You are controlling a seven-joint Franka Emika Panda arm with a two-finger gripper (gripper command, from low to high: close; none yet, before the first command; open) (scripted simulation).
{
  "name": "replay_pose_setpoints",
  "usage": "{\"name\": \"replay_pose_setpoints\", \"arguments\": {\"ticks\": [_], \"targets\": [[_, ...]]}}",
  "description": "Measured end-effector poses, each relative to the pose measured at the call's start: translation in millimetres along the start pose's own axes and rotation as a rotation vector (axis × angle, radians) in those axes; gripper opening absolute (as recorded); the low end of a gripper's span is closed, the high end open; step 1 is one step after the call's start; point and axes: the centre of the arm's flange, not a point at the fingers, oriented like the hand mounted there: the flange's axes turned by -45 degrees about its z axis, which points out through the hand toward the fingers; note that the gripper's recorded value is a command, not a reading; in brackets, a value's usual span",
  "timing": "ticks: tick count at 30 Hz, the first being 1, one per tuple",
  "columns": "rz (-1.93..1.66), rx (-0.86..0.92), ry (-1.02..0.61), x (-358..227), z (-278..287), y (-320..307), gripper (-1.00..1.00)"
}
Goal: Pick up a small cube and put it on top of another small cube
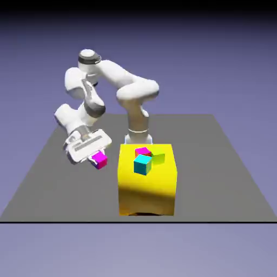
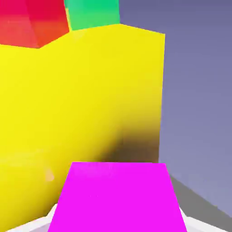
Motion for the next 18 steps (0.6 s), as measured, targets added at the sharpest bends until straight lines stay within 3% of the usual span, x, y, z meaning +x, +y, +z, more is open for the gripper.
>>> {"name": "replay_pose_setpoints", "arguments": {"ticks": [7,9,16,17,18], "targets": [[-0.025,-0.022,0.164,131.6,37.9,-32.9,-1.00],[-0.032,-0.038,0.243,131.8,38.0,-46.2,-1.00],[-0.031,-0.037,0.244,127.8,95.1,-43.5,-1.00],[-0.032,-0.038,0.244,127.5,98.0,-43.6,1.00],[-0.032,-0.039,0.244,127.5,97.9,-43.5,1.00]]}}
